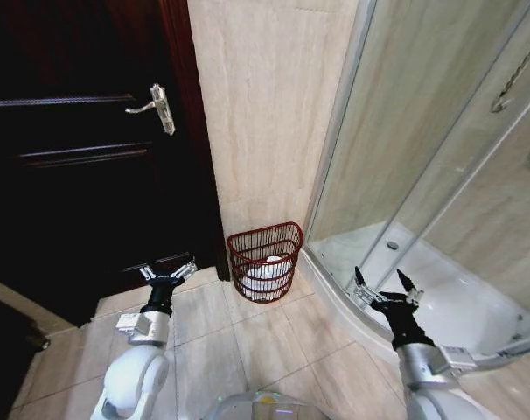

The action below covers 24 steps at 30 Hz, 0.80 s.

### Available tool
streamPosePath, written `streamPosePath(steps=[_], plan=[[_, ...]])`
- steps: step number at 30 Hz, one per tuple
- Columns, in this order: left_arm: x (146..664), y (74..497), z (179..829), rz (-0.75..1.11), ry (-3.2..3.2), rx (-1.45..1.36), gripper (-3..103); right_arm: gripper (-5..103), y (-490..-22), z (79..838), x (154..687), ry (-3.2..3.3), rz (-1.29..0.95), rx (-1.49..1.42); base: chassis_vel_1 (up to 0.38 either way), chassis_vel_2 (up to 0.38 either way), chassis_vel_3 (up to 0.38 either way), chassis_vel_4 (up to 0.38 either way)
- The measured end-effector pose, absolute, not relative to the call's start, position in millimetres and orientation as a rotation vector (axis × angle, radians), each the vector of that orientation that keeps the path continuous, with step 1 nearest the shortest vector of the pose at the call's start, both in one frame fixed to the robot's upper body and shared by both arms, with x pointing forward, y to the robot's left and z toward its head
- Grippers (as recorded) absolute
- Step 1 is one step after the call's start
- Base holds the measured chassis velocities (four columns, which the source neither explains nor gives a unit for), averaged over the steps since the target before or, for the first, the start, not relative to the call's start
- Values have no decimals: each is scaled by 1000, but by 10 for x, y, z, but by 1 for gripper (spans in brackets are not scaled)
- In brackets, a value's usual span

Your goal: Discard the used towel into the hamper.

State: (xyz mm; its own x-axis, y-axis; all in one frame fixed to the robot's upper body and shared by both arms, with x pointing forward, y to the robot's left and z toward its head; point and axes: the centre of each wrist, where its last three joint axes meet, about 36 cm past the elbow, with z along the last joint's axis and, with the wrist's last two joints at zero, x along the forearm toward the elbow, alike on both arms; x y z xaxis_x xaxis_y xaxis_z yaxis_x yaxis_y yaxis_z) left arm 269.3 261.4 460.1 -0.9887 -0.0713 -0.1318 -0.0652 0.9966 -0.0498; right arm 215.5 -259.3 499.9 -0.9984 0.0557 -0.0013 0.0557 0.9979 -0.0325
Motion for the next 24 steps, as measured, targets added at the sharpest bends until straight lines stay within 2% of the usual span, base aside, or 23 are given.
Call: streamPosePath(steps=[24], plan=[[2746,2545,4523,-76,3022,-65,100,100,-2595,4937,2190,3138,-40,78,56,-51,-53,47]])
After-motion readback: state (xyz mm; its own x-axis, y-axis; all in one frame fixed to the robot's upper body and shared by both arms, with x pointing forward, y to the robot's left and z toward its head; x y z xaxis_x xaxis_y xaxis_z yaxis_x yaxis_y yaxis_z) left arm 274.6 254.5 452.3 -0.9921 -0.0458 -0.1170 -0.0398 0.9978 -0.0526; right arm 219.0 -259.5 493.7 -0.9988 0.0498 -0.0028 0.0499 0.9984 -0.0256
